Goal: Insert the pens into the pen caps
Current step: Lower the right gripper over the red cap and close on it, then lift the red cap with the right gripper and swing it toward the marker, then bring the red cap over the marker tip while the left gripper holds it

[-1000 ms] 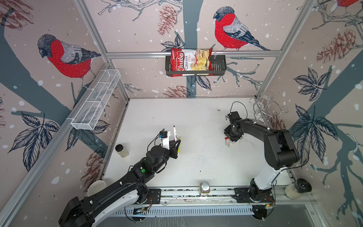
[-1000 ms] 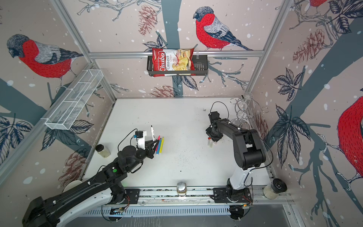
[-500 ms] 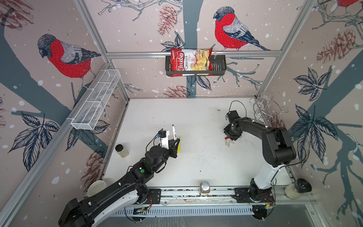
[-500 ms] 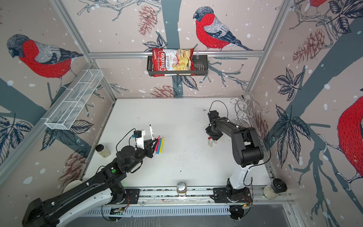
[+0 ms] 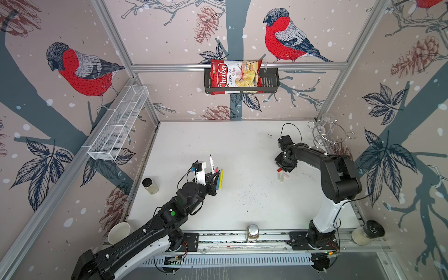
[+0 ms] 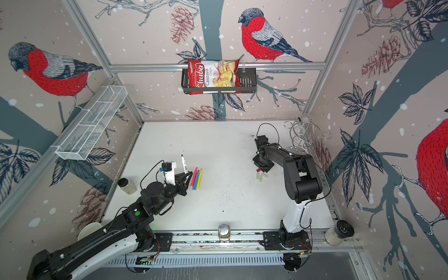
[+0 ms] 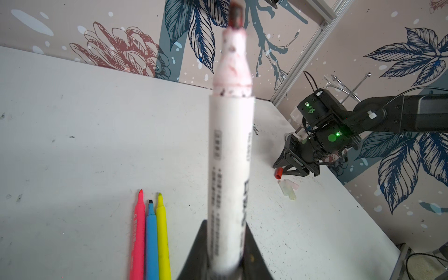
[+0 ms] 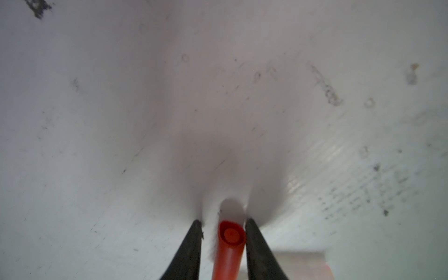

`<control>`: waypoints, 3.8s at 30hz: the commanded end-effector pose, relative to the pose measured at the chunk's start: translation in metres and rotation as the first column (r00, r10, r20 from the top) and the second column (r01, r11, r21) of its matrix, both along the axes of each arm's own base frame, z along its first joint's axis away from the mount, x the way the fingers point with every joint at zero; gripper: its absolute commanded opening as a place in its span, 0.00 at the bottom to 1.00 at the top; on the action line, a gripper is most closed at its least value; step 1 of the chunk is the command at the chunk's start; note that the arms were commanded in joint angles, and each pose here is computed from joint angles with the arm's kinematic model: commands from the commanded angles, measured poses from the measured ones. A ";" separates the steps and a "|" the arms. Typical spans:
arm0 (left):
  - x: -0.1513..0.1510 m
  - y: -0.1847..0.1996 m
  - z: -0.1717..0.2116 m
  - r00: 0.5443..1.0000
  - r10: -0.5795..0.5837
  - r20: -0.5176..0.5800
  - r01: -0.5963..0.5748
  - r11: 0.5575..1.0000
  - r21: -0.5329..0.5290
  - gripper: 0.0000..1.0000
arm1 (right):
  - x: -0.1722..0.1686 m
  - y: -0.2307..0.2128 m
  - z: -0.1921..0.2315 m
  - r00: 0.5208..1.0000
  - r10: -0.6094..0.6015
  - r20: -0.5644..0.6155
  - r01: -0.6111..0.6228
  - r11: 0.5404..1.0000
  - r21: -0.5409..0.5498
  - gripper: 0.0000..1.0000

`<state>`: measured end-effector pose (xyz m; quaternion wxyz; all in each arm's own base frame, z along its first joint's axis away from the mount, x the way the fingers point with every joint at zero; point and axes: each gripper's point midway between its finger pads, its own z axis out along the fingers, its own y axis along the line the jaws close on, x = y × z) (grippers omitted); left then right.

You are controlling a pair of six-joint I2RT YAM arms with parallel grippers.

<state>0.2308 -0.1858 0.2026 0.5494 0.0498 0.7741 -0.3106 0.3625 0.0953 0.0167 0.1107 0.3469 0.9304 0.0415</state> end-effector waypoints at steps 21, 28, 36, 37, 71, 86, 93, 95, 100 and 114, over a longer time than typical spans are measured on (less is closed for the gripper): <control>-0.001 0.009 0.006 0.999 0.028 0.024 -0.028 0.999 0.014 0.00 | -0.003 0.015 0.018 0.990 0.131 0.046 -0.134 0.989 0.057 0.02; -0.002 0.006 0.009 0.999 0.009 0.035 -0.009 1.000 -0.004 0.00 | 0.006 0.041 0.065 0.942 0.236 0.241 -0.276 0.949 0.151 0.00; -0.003 -0.011 0.005 0.998 -0.063 0.011 0.063 0.998 0.018 0.00 | 0.003 0.072 0.127 0.806 0.359 0.471 -0.472 0.869 0.145 0.00; -0.003 -0.014 0.003 0.997 -0.079 0.005 0.079 0.997 0.020 0.00 | 0.002 0.075 0.135 0.790 0.364 0.494 -0.485 0.863 0.140 0.00; -0.045 -0.095 0.018 0.852 -0.524 0.027 0.524 0.848 -0.082 0.00 | -0.072 0.146 0.293 0.206 0.363 0.909 -0.785 0.615 -0.068 0.00; -0.064 -0.134 0.029 0.761 -0.647 0.046 0.647 0.753 -0.117 0.00 | -0.098 0.165 0.316 0.076 0.338 0.938 -0.832 0.540 -0.127 0.00; -0.069 -0.141 0.032 0.741 -0.669 0.054 0.669 0.731 -0.134 0.00 | -0.109 0.176 0.322 0.033 0.319 0.947 -0.856 0.498 -0.138 0.00; -0.070 -0.141 0.033 0.740 -0.671 0.054 0.671 0.729 -0.136 0.00 | -0.112 0.179 0.323 0.023 0.315 0.949 -0.863 0.485 -0.140 0.00; -0.069 -0.141 0.035 0.742 -0.667 0.063 0.669 0.730 -0.139 0.00 | -0.119 0.185 0.326 -0.003 0.307 0.952 -0.876 0.458 -0.150 0.00; -0.068 -0.141 0.035 0.748 -0.661 0.063 0.661 0.734 -0.152 0.00 | -0.131 0.194 0.332 -0.037 0.287 0.957 -0.887 0.431 -0.164 0.00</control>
